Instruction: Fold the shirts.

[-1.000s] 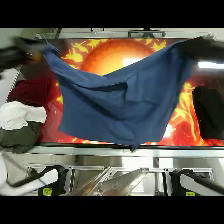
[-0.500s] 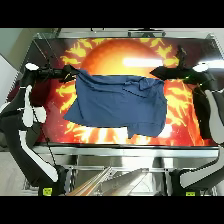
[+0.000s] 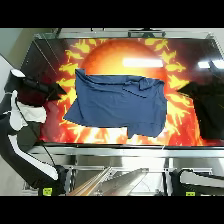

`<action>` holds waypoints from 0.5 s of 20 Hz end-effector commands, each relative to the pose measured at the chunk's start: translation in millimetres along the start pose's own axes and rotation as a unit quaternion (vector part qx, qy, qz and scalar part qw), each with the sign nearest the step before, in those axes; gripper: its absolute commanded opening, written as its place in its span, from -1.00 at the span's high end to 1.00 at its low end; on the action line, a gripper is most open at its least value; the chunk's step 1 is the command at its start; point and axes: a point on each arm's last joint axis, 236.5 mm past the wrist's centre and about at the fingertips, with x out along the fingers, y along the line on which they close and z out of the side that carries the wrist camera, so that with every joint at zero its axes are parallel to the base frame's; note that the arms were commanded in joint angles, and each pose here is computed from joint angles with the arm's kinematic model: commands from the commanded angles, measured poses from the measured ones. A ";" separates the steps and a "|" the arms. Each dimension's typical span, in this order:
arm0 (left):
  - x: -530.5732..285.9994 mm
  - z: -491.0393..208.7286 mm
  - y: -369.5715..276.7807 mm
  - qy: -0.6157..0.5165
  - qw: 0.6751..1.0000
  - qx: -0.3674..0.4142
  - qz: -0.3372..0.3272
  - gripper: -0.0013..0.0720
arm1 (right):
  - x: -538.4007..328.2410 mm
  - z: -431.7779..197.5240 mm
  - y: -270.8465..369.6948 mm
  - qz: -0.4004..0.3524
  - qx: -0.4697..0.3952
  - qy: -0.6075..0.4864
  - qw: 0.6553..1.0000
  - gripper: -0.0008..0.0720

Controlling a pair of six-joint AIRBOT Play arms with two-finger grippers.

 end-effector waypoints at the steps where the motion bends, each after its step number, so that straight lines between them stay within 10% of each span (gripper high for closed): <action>1: 30.0 -47.0 28.7 0.047 0.998 -0.041 -0.007 -0.62 | -25.7 -44.9 -35.6 -0.031 0.058 -0.001 0.998 0.09; 9: 68.4 -55.2 15.9 0.070 0.997 0.011 0.004 -0.60 | -16.3 -76.3 -56.2 -0.031 0.093 0.009 0.995 0.08; 10: 69.4 -56.9 13.4 0.075 0.997 0.017 0.002 -0.30 | -13.1 -83.6 -59.6 -0.034 0.098 0.018 0.994 0.08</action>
